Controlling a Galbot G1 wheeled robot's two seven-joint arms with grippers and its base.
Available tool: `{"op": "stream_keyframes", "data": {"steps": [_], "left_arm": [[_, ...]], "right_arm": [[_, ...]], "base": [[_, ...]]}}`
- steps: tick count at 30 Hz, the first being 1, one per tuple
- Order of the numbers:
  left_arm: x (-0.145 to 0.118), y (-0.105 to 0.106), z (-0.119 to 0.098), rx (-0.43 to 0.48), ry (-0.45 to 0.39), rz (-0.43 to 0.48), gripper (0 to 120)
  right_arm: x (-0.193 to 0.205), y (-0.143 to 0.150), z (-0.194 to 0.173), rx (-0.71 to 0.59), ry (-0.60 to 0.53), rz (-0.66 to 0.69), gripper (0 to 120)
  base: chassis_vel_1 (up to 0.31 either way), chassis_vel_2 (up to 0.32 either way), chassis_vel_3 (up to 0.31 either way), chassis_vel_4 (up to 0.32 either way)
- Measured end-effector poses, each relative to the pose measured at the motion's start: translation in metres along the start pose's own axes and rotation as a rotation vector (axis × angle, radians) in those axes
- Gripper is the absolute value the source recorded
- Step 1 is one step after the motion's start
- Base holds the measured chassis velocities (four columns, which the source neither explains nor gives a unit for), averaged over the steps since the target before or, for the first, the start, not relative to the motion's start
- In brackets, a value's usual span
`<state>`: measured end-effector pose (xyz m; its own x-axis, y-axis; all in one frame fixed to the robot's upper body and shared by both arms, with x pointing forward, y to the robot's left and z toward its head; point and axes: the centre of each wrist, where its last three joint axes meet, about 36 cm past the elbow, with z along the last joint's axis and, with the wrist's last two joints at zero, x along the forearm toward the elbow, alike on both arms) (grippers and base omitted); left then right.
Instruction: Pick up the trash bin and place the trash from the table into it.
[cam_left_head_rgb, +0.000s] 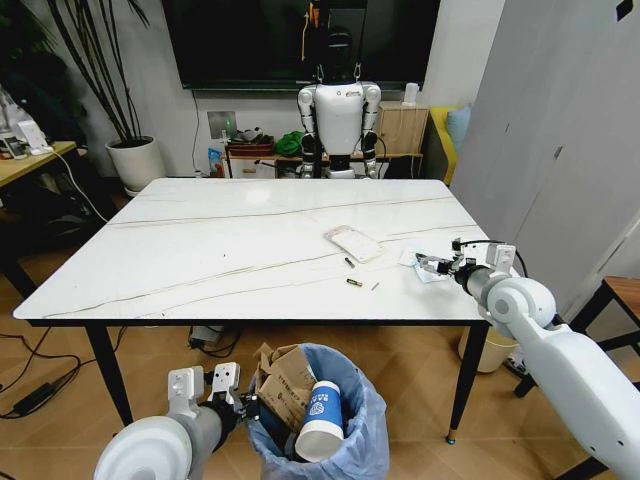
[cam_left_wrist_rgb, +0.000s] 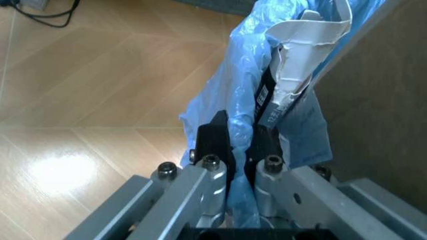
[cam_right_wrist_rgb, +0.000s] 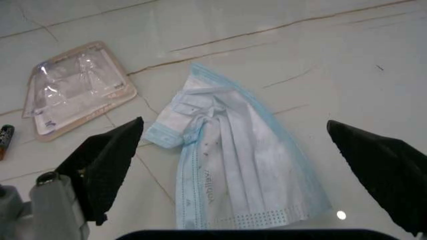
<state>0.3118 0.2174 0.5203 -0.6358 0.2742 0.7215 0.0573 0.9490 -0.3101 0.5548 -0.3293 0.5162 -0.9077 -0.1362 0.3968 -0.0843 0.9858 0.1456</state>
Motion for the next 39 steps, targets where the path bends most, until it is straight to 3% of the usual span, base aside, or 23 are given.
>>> {"op": "stream_keyframes", "data": {"steps": [20, 39], "left_arm": [[0.000, -0.001, 0.001, -0.002, -0.006, 0.012, 0], [-0.001, 0.002, -0.003, -0.016, -0.021, 0.014, 0]], "right_arm": [[-0.025, 0.000, 0.011, 0.022, 0.045, 0.021, 82], [-0.032, 0.001, 0.018, 0.044, 0.053, 0.034, 11]], "base": [[0.000, 0.000, 0.000, 0.000], [0.000, 0.000, 0.000, 0.000]]}}
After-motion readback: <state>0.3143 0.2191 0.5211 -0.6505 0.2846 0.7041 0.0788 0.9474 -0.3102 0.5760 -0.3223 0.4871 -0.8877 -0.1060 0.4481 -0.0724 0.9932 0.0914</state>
